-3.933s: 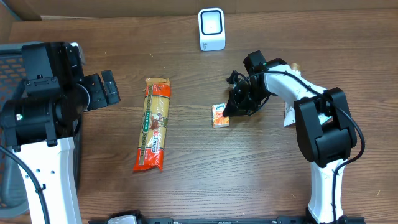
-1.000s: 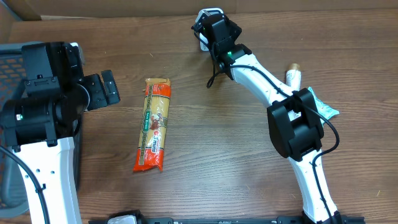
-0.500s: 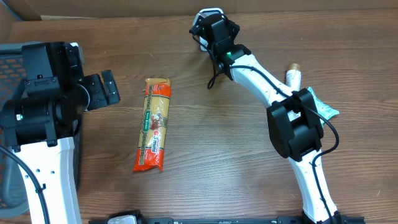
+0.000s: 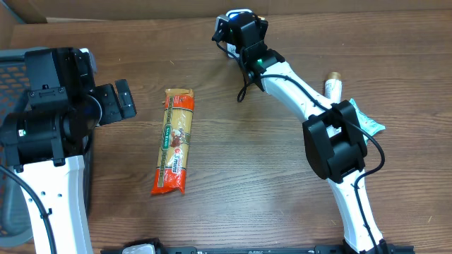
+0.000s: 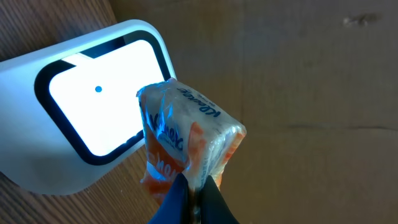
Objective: Scan the item barcode
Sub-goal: 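Hold the Kleenex pack over the scanner window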
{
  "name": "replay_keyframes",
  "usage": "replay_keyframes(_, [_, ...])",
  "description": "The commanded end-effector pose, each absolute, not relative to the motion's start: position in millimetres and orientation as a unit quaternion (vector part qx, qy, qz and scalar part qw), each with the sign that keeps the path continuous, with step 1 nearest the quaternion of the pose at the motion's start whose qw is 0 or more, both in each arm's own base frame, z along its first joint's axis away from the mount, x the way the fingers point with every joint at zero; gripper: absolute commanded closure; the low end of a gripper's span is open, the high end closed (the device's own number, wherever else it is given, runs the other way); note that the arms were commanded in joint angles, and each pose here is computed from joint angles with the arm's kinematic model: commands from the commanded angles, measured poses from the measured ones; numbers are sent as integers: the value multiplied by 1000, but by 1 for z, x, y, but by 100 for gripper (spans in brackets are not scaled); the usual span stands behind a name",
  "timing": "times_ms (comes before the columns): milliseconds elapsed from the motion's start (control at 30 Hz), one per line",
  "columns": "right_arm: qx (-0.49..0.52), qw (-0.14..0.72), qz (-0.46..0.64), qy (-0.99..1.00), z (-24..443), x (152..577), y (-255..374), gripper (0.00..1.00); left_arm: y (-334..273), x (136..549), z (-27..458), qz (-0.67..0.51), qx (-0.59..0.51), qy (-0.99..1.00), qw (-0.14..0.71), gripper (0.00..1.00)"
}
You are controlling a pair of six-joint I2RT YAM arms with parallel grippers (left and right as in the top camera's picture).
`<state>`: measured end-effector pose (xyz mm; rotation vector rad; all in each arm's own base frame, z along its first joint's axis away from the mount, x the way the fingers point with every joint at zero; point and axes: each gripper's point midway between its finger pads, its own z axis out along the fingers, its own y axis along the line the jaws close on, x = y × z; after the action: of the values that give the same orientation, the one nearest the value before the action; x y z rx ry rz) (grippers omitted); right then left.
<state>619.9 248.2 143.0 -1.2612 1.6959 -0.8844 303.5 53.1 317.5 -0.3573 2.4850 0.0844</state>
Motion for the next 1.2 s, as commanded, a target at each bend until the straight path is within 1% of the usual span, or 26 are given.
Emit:
replay_keyframes(0, [-520,411,-352,661,135,618,262,96,52,305,319,31,-126,941,312,0])
replay_keyframes(500, [-523,415,-344,660,132,613,274,96,52,305,319,31,-126,941,312,0])
replay_keyframes(667, [-447,462,-297,706,179,600,277,97,52,305,319,31,-126,941,312,0])
replay_keyframes(733, [-416,472,-268,730,214,583,270,96,52,305,319,31,-126,941,312,0])
replay_keyframes(833, [-380,472,-207,768,248,553,262,96,52,305,319,31,-126,941,312,0])
replay_keyframes(933, [-350,446,-112,816,268,509,256,96,52,305,319,31,-126,941,311,0])
replay_keyframes(1067, [-312,362,-1,878,275,443,234,96,52,305,319,31,-126,941,312,0])
replay_keyframes(1100, [-286,323,16,902,270,424,219,96,52,305,319,31,-126,941,311,0])
replay_keyframes(1167, [-250,253,13,935,253,400,193,96,52,305,319,31,-126,941,311,0])
